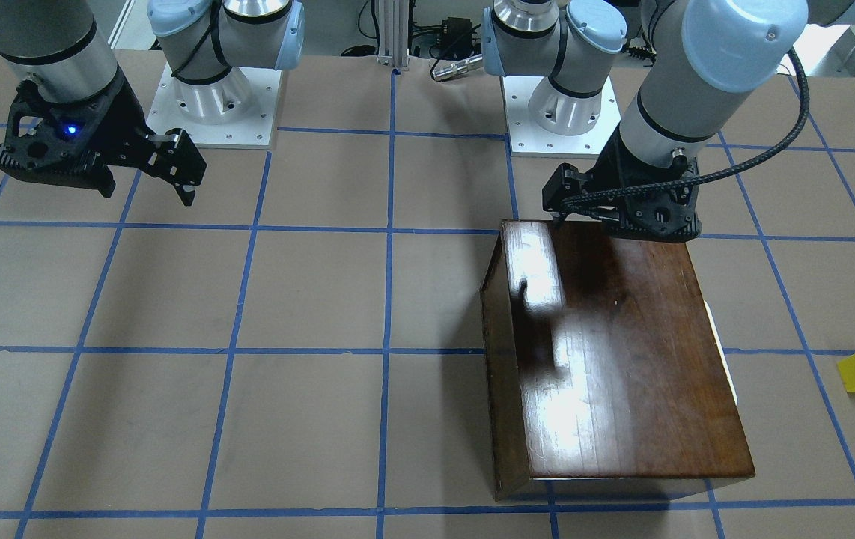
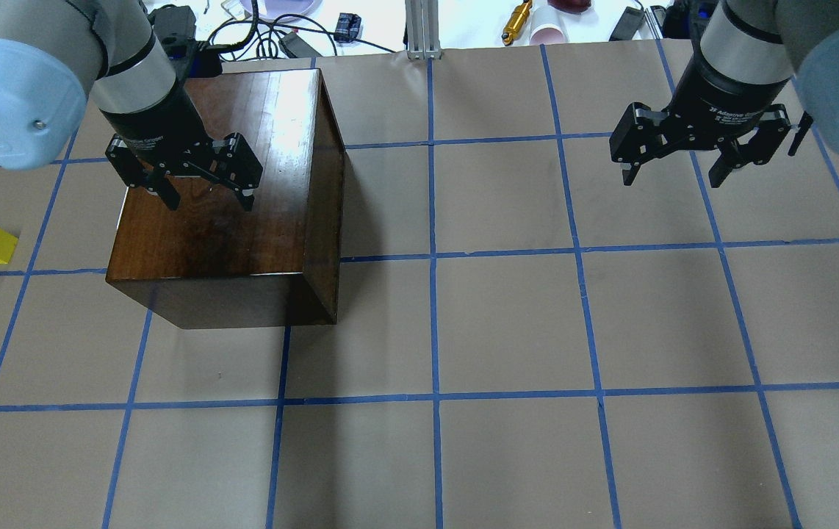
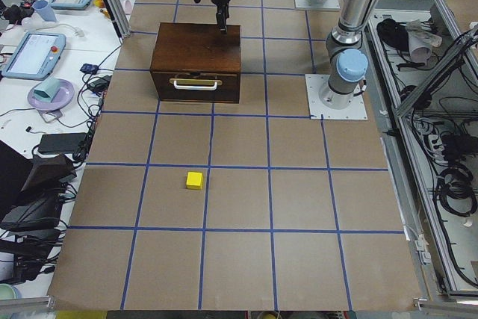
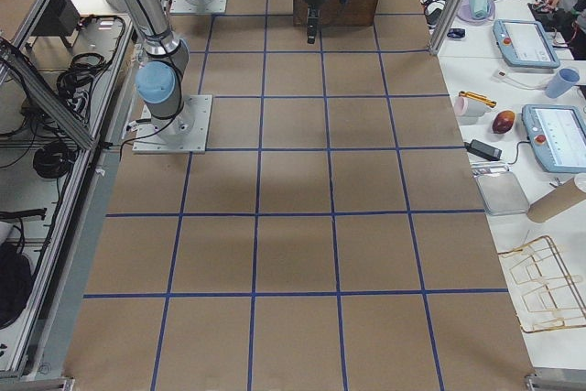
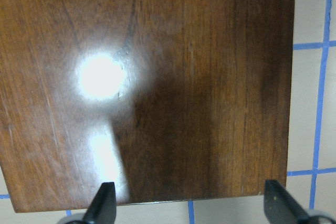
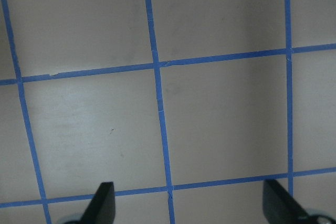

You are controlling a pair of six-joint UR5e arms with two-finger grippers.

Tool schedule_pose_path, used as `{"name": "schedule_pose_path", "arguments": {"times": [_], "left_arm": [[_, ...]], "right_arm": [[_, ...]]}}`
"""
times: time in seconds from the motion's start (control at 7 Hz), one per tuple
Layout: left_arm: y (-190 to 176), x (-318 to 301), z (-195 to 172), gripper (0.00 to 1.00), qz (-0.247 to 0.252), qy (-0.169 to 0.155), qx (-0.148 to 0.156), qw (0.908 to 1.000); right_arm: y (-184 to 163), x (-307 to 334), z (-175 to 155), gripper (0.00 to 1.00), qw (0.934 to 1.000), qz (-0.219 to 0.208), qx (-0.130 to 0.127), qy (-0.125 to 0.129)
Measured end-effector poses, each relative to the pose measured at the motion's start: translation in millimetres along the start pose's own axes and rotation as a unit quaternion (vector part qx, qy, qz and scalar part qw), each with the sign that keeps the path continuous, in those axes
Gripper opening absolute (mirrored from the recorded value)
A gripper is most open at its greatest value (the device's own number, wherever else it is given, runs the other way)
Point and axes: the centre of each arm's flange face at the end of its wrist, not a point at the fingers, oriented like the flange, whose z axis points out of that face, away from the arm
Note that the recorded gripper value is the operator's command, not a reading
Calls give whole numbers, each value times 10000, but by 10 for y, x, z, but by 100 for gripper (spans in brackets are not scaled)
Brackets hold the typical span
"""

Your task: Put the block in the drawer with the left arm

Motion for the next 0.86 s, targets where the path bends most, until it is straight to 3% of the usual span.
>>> {"name": "schedule_pose_path", "arguments": {"times": [0.86], "left_arm": [[-13,-16,-46,100,5,-20,156,9999]], "right_arm": [[0,0,0,100,10000,0,0,0]]}}
